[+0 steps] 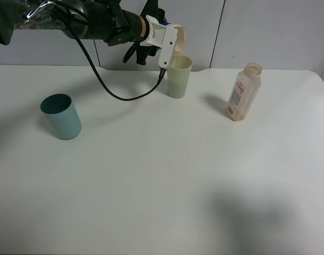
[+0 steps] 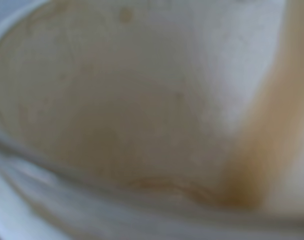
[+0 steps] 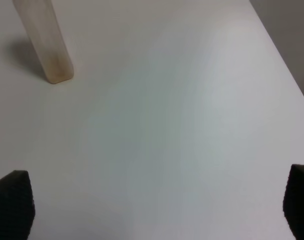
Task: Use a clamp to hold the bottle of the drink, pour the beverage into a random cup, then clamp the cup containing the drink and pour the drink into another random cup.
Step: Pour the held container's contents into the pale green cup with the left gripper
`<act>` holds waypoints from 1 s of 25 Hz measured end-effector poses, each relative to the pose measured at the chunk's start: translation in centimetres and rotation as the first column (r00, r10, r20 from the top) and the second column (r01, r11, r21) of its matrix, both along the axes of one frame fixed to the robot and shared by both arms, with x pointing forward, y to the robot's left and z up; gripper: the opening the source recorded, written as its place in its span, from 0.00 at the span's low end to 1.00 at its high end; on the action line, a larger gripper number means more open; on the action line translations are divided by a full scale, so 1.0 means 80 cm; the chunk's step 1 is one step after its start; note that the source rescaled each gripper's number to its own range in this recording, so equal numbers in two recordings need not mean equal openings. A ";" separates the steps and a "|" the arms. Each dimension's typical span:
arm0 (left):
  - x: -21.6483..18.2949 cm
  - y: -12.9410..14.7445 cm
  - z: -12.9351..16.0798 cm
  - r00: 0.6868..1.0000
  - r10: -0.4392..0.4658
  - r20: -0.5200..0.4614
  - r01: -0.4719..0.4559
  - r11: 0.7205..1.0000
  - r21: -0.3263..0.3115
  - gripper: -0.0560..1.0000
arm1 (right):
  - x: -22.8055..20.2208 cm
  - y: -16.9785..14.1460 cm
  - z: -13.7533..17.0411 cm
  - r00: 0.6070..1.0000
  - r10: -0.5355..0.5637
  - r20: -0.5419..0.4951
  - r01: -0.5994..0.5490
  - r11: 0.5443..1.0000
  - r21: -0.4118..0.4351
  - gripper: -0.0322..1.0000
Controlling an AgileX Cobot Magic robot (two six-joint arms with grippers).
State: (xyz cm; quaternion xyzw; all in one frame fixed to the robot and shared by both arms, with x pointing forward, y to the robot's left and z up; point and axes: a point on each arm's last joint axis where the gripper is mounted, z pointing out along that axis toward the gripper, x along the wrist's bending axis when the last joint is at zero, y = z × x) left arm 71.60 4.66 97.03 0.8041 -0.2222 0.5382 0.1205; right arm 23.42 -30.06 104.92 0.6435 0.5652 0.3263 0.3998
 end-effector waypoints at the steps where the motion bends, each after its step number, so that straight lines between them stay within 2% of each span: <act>1: 0.000 0.000 0.000 1.000 0.000 0.000 0.000 1.000 0.000 0.07 | 0.000 0.000 0.000 1.000 0.000 0.000 0.000 1.000 0.000 1.00; 7: 0.000 0.000 0.000 1.000 -0.010 0.010 0.009 1.000 0.020 0.07 | 0.000 0.000 0.000 1.000 0.000 0.000 0.000 1.000 0.000 1.00; 11: 0.000 0.000 0.000 0.999 -0.036 0.037 0.033 0.997 0.072 0.07 | 0.000 0.000 0.000 1.000 0.000 0.000 0.000 1.000 0.000 1.00; 25: 0.000 -0.005 0.005 0.981 -0.146 0.131 0.120 0.974 0.190 0.07 | 0.000 0.000 0.000 1.000 0.000 0.000 0.000 1.000 0.000 1.00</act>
